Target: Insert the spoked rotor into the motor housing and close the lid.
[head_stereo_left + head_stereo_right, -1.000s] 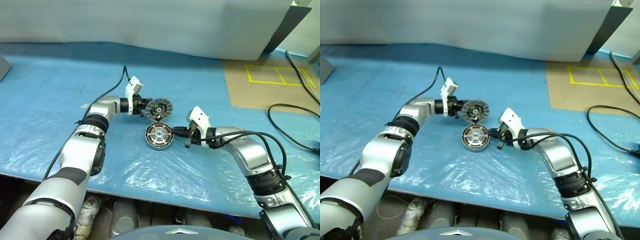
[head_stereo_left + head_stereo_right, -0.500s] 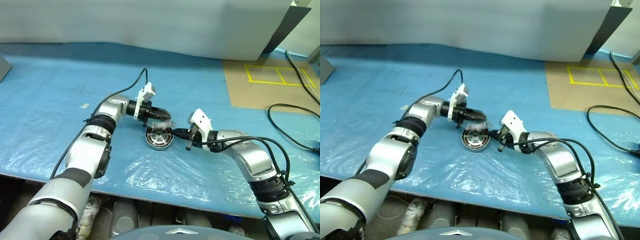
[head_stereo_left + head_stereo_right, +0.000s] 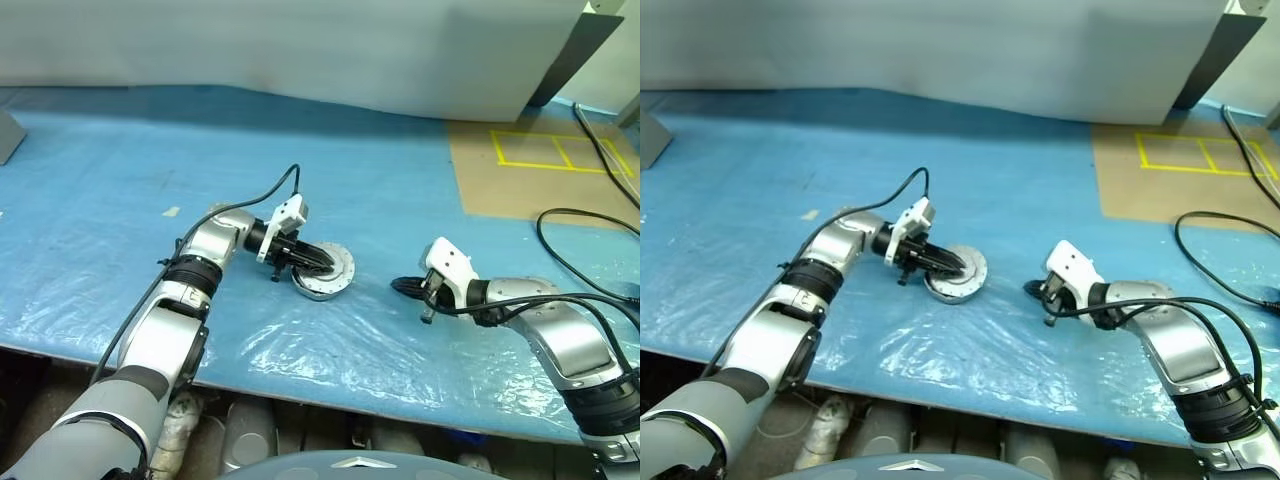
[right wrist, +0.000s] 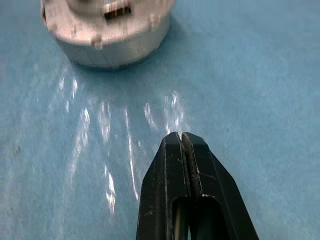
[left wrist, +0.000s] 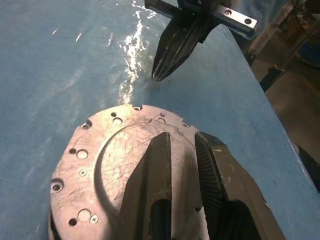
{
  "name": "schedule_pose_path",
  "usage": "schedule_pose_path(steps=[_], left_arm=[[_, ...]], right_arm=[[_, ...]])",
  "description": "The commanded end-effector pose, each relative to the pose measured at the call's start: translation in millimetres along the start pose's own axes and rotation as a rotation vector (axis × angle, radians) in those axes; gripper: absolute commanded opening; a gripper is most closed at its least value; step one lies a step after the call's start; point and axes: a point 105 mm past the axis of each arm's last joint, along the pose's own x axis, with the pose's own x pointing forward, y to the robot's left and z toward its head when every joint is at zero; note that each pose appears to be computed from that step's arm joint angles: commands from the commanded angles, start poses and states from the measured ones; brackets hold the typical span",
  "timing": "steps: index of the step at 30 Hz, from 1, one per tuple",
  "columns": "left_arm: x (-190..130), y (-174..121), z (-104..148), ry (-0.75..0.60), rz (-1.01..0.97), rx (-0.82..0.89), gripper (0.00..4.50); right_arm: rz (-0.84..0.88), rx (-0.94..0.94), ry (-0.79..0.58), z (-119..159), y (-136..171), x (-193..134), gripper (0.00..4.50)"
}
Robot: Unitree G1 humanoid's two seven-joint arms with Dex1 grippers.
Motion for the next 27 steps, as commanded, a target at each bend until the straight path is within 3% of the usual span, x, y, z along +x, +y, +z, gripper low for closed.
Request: schedule_pose_path(steps=[1,9,13,17,19,27], left_arm=[[-3,-6,7,-0.003,-0.015,0.034,0.83],[-38,-12,69,-0.127,0.104,0.195,0.83],[-65,-15,76,-0.13,0.211,0.219,0.83],[-90,-17,45,-0.03,0.333,0.181,0.78],[-97,-18,36,-0.014,0.374,0.164,0.78],[-103,-32,34,-0.055,0.485,0.136,0.78]], right_arm=[[0.024,-0.02,-0.137,39,5,-5,0.0],[0.064,-0.083,-0.176,61,16,5,0.0],[0.113,-0.118,-0.204,73,21,10,0.0],[0.158,-0.199,-0.205,78,25,25,0.9],[0.187,-0.207,-0.209,78,28,31,1.61],[0.241,-0.256,-0.205,81,30,59,4.28]])
